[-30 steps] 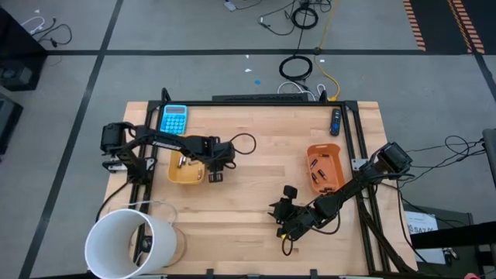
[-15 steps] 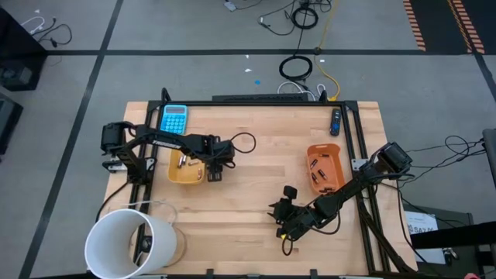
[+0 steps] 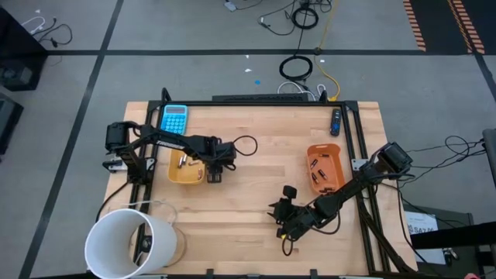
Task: Sort batteries
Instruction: Put the silver battery into the yellow bin
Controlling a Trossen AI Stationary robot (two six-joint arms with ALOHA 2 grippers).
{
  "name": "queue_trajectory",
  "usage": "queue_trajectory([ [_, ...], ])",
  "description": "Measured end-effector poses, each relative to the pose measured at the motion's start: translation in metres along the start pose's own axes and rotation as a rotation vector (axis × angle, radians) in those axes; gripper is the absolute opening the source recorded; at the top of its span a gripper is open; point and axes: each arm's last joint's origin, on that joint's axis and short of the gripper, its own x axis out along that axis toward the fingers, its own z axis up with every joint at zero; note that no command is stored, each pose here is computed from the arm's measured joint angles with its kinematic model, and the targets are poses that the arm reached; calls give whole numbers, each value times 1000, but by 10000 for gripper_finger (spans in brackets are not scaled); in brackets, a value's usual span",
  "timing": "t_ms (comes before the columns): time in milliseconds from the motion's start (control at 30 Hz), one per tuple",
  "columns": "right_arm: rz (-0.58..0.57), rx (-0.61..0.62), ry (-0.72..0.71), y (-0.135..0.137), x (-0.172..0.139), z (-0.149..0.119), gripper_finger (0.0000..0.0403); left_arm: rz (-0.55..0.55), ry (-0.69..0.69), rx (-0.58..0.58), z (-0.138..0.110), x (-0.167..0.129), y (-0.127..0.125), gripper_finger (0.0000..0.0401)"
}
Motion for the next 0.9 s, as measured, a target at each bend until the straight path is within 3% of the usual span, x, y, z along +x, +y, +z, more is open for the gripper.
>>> queue_trajectory([
  [167, -8, -14, 1, -3, 2, 2, 115, -1, 0, 9, 0, 0, -3, 58],
  [200, -5, -18, 2, -3, 2, 2, 115, 4, -1, 13, 0, 0, -4, 54],
  [600, 26, -50, -10, -1, 2, 4, 115, 32, -25, -20, 2, -3, -10, 59],
  [900, 25, -48, -15, -2, 3, 5, 115, 82, -128, -27, 4, -29, -11, 59],
])
